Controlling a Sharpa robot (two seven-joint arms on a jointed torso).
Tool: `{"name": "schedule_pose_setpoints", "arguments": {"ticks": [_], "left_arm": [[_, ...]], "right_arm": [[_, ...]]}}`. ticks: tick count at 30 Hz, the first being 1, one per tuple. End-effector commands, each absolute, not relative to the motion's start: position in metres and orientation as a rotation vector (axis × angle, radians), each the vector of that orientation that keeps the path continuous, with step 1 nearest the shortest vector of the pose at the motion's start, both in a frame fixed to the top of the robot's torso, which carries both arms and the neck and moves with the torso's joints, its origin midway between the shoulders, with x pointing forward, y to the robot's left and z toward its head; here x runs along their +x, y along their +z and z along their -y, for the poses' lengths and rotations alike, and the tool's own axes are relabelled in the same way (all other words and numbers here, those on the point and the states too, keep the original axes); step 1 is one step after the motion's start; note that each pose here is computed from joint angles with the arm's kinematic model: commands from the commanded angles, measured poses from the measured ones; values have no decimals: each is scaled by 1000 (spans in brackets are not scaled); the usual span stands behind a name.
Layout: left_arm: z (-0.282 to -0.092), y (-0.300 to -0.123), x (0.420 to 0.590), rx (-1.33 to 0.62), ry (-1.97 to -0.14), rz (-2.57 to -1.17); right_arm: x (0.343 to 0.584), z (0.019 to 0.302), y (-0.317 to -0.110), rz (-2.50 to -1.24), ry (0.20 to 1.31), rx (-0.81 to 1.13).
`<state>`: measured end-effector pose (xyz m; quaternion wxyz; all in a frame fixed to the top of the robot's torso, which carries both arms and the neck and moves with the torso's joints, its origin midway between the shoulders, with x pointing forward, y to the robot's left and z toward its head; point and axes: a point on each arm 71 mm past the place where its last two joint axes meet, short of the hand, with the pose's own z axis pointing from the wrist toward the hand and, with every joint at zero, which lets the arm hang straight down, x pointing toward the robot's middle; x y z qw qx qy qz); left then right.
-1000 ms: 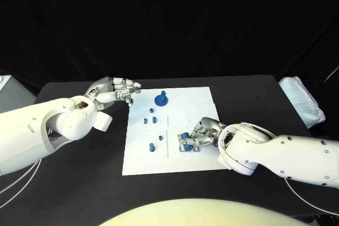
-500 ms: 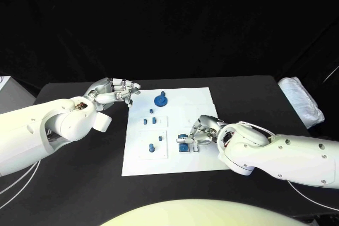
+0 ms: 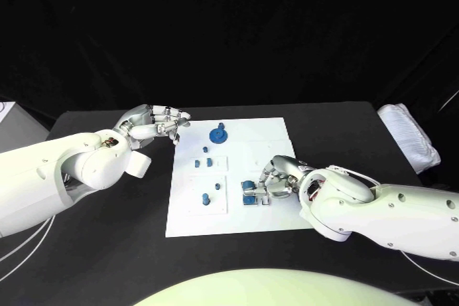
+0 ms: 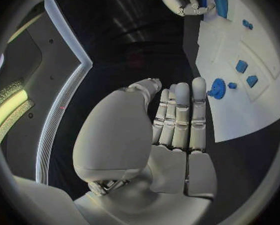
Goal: Assemble the parts on the task board
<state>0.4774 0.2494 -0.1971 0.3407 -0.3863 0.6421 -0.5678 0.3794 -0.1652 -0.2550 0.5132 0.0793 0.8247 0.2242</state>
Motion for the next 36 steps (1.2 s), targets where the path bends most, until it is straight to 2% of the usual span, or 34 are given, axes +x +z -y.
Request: {"name": "schedule_pose_setpoints", "arguments": {"ticks": [1,24,36], "left_arm": [[-248,-196,477,-1003,-1497,-1677],[-248,-197,477,-1006,-1492,-1682],[-249,-197,477,-1007,-1488,-1680]], "right_arm": [[377,162,-253,-1965,582,147],[381,163,-258,-1992,526,104],[383,169,-256,-1947,485,83]]}}
